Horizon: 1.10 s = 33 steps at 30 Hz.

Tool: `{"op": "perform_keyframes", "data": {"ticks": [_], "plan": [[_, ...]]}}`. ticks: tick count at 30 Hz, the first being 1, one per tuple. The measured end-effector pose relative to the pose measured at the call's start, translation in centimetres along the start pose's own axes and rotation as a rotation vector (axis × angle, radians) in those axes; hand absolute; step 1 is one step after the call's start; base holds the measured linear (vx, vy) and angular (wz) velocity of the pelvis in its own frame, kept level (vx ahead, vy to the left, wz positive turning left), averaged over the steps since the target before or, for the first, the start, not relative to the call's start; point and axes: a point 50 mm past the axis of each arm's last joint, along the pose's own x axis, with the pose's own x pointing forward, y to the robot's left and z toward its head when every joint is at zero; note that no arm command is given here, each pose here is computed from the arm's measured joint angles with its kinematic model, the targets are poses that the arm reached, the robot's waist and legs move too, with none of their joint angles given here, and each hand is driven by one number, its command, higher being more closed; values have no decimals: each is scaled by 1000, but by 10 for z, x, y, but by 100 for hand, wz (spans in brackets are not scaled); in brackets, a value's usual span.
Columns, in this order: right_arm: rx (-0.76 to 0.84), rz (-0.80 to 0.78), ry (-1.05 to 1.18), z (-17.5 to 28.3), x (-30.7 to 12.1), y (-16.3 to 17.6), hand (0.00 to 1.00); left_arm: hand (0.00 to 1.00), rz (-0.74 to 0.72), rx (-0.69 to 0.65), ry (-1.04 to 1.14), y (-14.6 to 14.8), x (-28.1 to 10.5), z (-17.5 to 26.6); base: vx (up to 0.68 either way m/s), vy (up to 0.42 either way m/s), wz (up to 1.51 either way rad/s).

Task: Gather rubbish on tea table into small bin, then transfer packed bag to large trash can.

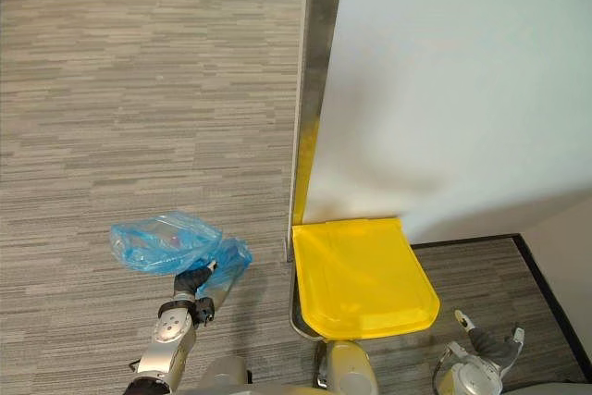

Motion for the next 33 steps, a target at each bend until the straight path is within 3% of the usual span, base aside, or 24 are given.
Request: {"op": "perform_keyframes", "data": {"ticks": [11, 16, 23, 33], "plan": [[-183, 330, -42, -7, -24, 51, 0, 100, 49, 31, 100, 23, -31, -31, -294, -78, 9], [-236, 367, 14, -26, -30, 50, 0, 100, 50, 21, 100, 27, -43, -33, -177, -230, -4], [-270, 442, -62, -5, -20, 73, 0, 100, 42, -80, 102, 9, -40, -31, -81, -122, -34], [-288, 442, -15, -15, -16, 77, 0, 100, 16, -58, 139, 5, -33, -38, 1, 69, 18]]}}
